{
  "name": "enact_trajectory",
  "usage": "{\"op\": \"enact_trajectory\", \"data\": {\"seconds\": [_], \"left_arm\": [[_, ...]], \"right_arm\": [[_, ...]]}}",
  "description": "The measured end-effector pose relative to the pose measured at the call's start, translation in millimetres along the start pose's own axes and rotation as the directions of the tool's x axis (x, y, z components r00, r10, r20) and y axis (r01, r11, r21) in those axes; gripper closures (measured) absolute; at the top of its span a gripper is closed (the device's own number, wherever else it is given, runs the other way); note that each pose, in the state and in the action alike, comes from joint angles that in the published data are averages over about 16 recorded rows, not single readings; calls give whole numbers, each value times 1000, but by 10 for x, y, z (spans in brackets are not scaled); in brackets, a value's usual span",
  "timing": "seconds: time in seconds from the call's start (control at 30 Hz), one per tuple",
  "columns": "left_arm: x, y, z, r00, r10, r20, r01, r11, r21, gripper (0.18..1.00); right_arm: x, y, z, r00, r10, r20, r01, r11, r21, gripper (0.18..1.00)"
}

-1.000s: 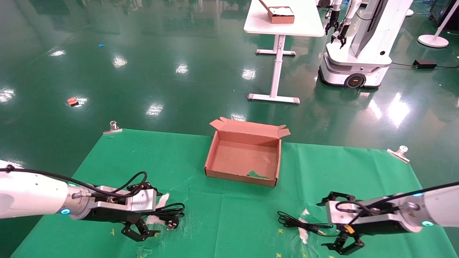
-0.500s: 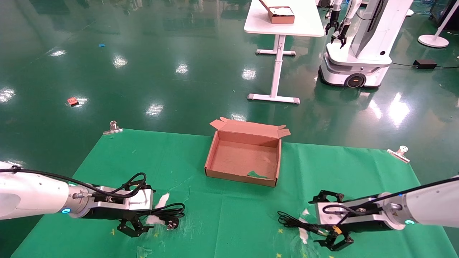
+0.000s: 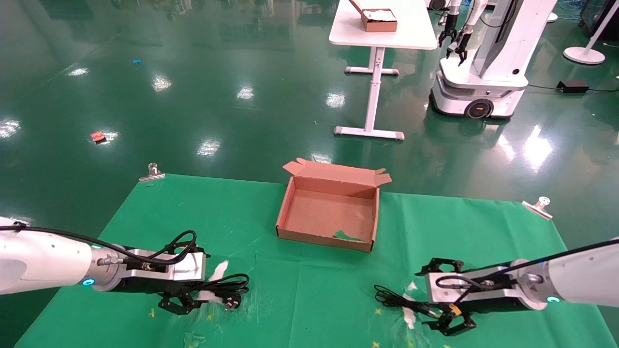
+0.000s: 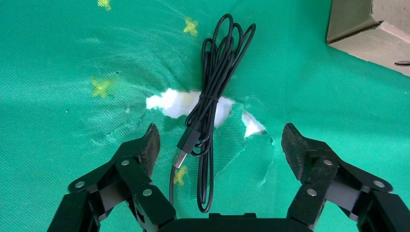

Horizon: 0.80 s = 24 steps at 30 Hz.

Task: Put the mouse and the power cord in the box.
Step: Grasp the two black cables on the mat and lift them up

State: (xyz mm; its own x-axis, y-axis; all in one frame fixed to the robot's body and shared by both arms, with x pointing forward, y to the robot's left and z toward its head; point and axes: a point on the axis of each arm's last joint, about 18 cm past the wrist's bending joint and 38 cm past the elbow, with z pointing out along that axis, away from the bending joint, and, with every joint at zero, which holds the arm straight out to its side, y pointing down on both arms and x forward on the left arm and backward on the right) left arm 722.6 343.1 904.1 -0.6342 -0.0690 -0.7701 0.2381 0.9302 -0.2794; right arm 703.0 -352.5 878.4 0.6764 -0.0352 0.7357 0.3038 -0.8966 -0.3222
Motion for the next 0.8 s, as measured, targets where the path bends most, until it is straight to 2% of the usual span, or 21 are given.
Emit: {"op": "enact_trajectory", "data": {"seconds": [0.33,0.47,0.8], "left_arm": [[8,-7,1,1000,-2,-3,2,1000,5,357],[9,-8,1,1000,-2,-3,2,1000,6,427],[11,-9,1,1000,-3,-4,3,1000,8,672]], "right_arm": [[-3,-1,-3,1000,0,0,0,1000,3,367],[-4,-1,-4,1000,0,0,0,1000,3,458],[-4,-2,-4,1000,0,0,0,1000,4,679]]}}
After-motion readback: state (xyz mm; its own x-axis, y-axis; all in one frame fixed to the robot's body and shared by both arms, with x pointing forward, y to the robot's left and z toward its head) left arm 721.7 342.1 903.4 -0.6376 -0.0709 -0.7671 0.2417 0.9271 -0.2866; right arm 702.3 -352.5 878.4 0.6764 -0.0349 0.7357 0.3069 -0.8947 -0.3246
